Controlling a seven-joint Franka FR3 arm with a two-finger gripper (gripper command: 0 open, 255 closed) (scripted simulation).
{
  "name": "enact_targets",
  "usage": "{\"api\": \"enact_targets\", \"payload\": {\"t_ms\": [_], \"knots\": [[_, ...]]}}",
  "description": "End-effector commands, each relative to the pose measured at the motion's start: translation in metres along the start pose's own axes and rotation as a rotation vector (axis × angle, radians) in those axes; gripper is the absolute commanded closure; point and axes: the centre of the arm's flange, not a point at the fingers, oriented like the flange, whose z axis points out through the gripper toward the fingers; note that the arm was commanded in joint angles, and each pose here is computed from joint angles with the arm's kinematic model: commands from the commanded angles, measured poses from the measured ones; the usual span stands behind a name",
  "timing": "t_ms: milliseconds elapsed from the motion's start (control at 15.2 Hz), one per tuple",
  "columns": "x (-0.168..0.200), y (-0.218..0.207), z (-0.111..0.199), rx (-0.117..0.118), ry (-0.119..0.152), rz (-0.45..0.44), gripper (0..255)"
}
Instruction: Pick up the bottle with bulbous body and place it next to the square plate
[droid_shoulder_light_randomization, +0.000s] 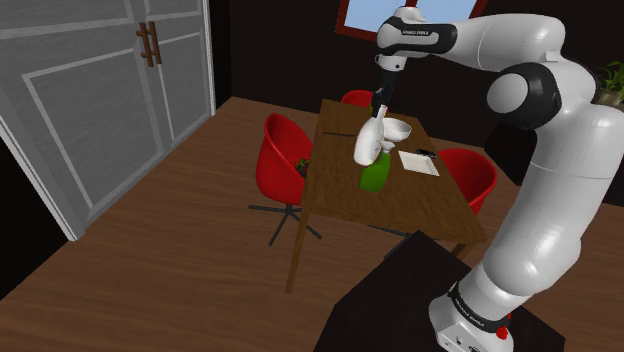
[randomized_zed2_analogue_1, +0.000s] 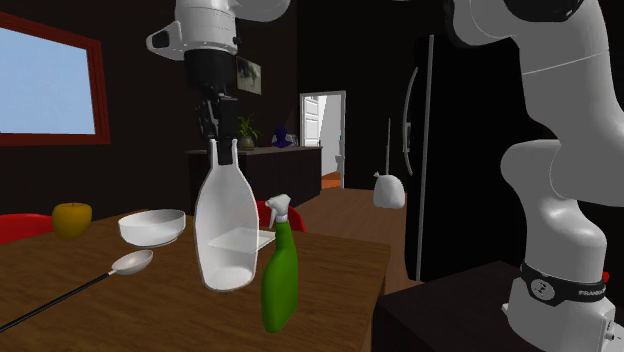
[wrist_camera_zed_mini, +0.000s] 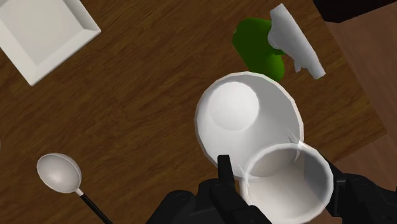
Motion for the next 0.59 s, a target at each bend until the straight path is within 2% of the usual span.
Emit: {"api": "enact_targets", "payload": {"t_ms": [0, 528], "knots": [[-0.015, 0.025, 0.002, 0.0, 0.001, -0.001, 255], [-0.066, 0.117, 0.004, 0.0, 0.001, -0.001, 255]]}}
